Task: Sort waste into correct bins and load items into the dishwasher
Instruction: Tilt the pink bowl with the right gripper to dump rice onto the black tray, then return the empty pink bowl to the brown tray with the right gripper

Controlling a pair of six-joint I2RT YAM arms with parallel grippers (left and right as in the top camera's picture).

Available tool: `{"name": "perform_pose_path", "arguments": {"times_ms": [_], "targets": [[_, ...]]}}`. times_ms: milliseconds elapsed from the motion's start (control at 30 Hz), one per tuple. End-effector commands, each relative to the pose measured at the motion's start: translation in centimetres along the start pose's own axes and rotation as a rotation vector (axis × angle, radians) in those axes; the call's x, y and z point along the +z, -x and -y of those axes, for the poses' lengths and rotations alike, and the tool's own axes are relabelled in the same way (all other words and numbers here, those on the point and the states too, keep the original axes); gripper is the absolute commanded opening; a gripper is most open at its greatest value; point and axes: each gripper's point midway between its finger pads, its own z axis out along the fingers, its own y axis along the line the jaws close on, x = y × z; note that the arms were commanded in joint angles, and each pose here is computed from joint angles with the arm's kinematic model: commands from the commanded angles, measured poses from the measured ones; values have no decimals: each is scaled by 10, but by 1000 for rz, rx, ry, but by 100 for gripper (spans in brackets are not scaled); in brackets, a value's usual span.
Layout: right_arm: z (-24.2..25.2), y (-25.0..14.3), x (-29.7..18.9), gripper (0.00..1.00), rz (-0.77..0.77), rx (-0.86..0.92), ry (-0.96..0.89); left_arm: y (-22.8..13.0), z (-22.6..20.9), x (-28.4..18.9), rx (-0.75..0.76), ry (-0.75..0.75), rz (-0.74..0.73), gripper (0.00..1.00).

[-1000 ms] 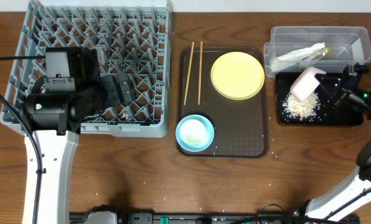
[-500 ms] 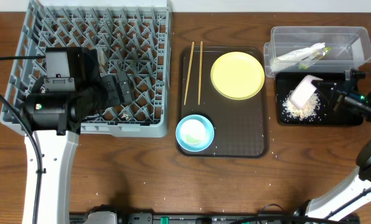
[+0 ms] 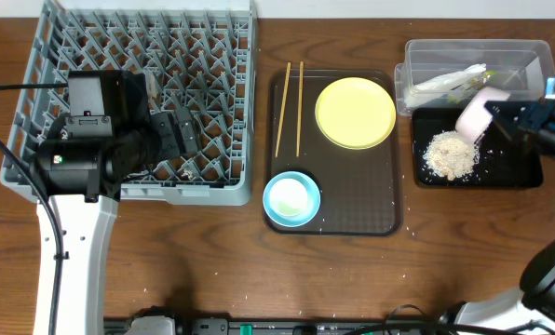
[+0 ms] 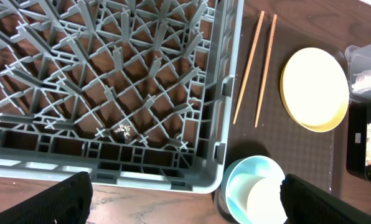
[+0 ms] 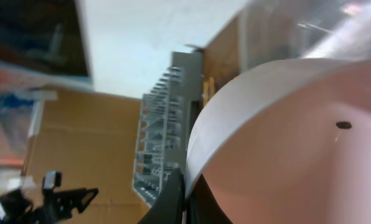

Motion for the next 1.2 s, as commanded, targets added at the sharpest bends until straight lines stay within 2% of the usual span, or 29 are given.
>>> {"name": "perform_pose_path", "arguments": {"times_ms": [0, 100, 233, 300, 433, 833, 967, 1167], "targets": [[-22, -4, -2, 1, -26, -77, 165, -1, 0, 2, -14, -8, -8, 98], [-24, -6, -2, 1, -45, -53, 266, -1, 0, 2, -14, -8, -8, 98], [-7, -4, 1, 1, -49, 8, 263, -1, 0, 2, -15, -8, -8, 98], [3, -6, 4, 1, -62, 95, 261, -1, 0, 2, -14, -8, -8, 98], [4, -5, 4, 1, -69, 156, 259, -1, 0, 2, -14, -8, -8, 98], [6, -2, 2, 1, -53, 129, 232, -1, 0, 2, -14, -8, -8, 98], [11, -3, 1, 1, -35, 127, 124, -1, 0, 2, -14, -8, -8, 98], [-3, -3, -12, 1, 26, 32, -73, -1, 0, 2, -14, -8, -8, 98]]}}
